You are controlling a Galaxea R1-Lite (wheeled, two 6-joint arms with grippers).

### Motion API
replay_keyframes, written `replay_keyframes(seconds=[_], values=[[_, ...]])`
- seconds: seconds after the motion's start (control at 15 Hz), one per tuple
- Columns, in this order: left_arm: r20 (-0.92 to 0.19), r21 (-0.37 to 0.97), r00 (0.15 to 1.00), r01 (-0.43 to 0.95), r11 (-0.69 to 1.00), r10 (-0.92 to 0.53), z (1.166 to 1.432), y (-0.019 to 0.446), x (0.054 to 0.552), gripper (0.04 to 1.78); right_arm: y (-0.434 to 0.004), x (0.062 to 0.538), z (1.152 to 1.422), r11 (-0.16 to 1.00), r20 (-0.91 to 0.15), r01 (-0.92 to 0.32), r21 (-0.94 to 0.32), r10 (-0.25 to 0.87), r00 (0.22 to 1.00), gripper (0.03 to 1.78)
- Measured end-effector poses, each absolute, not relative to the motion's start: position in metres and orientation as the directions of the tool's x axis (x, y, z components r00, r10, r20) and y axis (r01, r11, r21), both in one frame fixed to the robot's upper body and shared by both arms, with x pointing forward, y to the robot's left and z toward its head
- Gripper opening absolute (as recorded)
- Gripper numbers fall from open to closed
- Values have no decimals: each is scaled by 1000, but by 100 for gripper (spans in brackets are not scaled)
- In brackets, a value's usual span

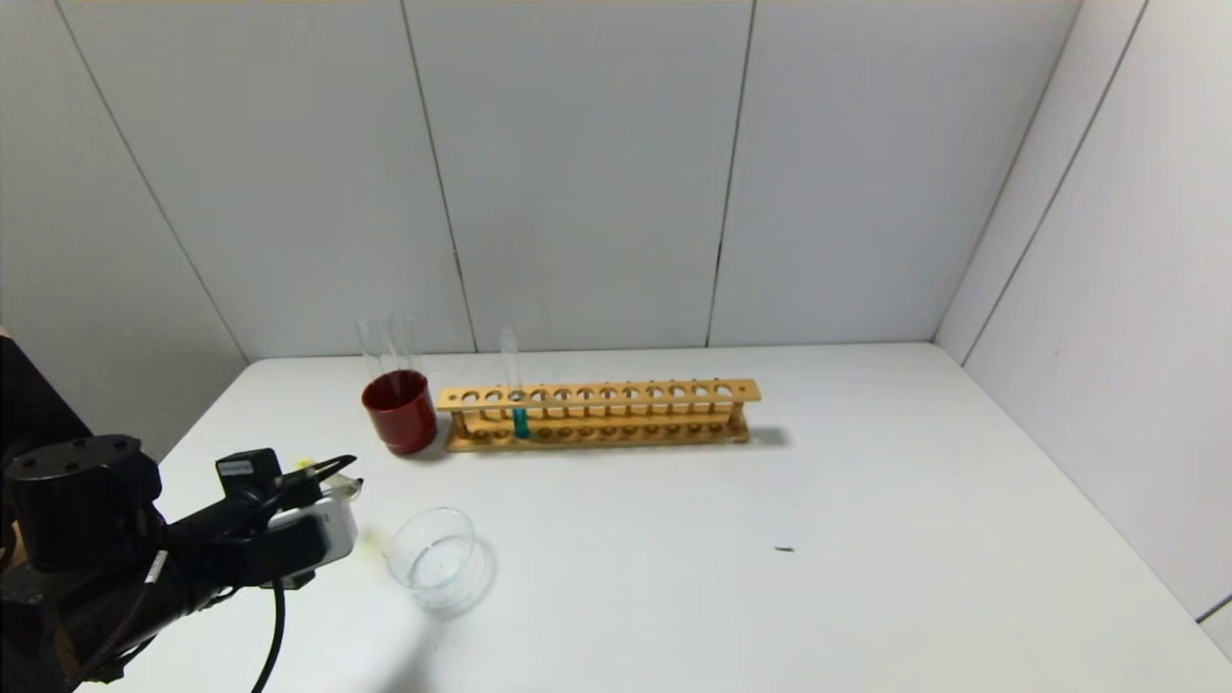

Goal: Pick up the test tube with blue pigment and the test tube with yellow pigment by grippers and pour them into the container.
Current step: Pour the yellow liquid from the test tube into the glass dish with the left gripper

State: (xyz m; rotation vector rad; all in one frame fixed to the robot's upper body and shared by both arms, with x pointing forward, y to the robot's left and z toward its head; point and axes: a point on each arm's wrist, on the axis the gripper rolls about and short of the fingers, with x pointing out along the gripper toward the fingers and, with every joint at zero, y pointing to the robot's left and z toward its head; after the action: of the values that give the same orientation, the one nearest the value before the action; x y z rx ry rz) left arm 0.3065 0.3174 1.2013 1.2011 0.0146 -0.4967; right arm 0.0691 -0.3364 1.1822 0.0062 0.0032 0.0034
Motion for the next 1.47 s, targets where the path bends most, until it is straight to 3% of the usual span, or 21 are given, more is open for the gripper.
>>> replay_keyframes(seconds=[0.53,1.47], values=[[-340,934,870,358,-18,-357,1186,317,303,32,-336,69,1182,1000,-3,-4,6,4,1000,175],[-290,957,882,272,-99,-371,1176,302,348,32,-336,69,1182,1000,-3,-4,6,4,1000,175]])
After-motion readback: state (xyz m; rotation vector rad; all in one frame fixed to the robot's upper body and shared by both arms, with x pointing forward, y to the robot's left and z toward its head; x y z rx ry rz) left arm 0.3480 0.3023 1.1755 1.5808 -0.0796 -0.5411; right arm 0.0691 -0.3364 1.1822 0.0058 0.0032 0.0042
